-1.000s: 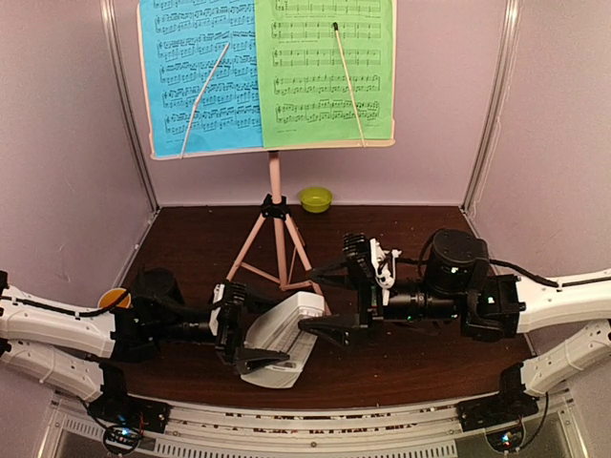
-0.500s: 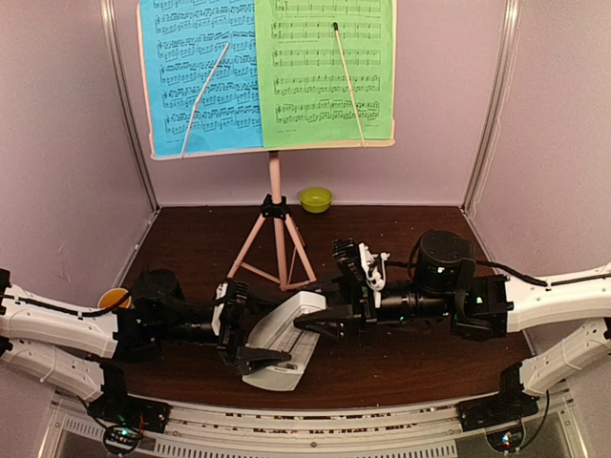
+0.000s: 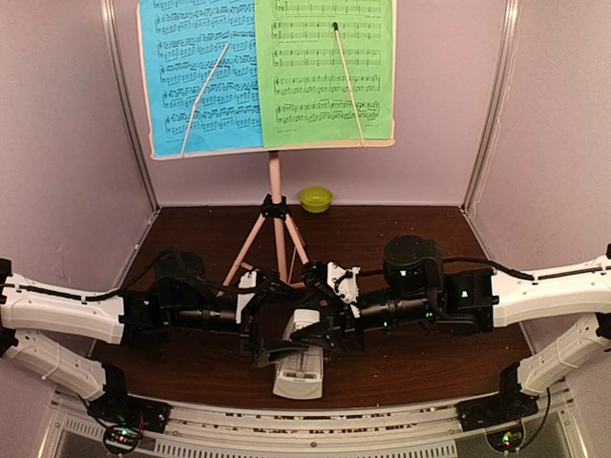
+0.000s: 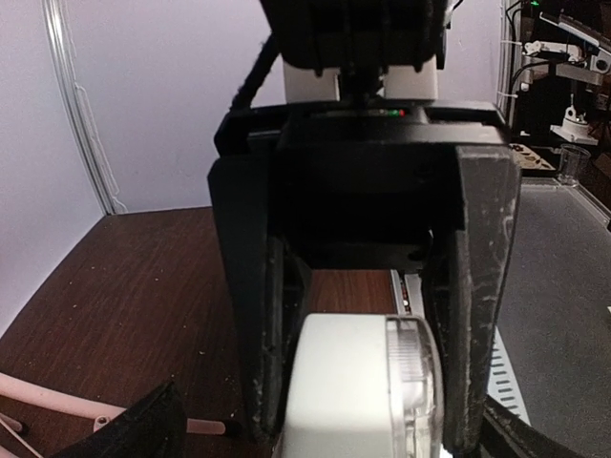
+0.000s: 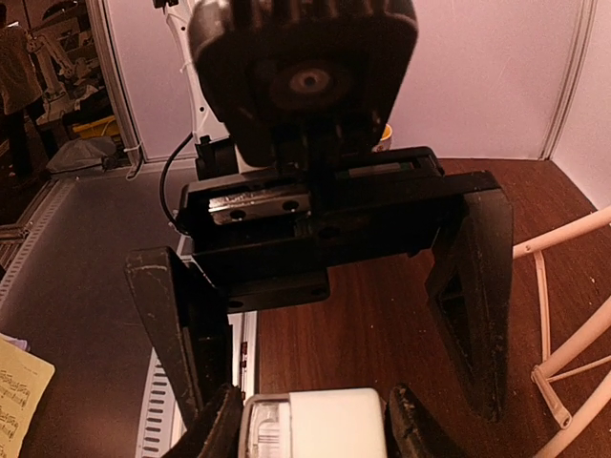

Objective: Set up the instrument practice props

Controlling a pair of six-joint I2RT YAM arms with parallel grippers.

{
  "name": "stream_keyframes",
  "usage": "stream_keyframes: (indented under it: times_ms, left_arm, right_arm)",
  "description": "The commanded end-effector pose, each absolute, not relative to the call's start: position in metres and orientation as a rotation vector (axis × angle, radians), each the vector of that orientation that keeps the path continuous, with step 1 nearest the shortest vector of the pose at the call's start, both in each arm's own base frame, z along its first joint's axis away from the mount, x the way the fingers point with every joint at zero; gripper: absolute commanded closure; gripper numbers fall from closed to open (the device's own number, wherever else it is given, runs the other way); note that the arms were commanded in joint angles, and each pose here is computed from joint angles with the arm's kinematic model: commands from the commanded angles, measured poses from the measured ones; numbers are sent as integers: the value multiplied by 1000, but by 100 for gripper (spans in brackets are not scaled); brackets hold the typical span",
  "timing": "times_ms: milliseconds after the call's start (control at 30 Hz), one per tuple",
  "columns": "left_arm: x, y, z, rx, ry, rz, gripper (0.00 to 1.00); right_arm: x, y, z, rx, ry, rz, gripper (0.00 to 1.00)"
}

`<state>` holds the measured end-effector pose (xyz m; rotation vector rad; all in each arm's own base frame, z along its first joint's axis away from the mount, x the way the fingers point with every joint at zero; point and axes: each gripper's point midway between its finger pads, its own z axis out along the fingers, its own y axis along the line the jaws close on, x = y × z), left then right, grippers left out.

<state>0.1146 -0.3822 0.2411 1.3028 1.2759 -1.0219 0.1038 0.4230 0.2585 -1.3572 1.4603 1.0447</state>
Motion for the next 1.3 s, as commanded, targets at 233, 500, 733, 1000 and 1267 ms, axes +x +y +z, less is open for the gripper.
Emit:
stream_keyframes:
  times_ms: [233,500,733,1000,1267]
  left_arm:
    - [114,-394,224,1366,1257,-1031,2]
    - [116,-400,230,1329,1233,-1062,15]
    - [113,-394,237,1316,1202,-1064,51]
    - [109,-372,250,1253,1113,-1087,63]
    - [85,-352,291,1257,907,-1146,69]
  right_arm:
    - [104,427,318,-1283,1286,1073,100]
    - [102,427,328,-1263,1265,1100,100]
    - [101,425,328,-1252,1271,1113,86]
    - [108,407,331,-1143,1292,1168,20]
    - [126,374,288,-1075,1442,1191,21]
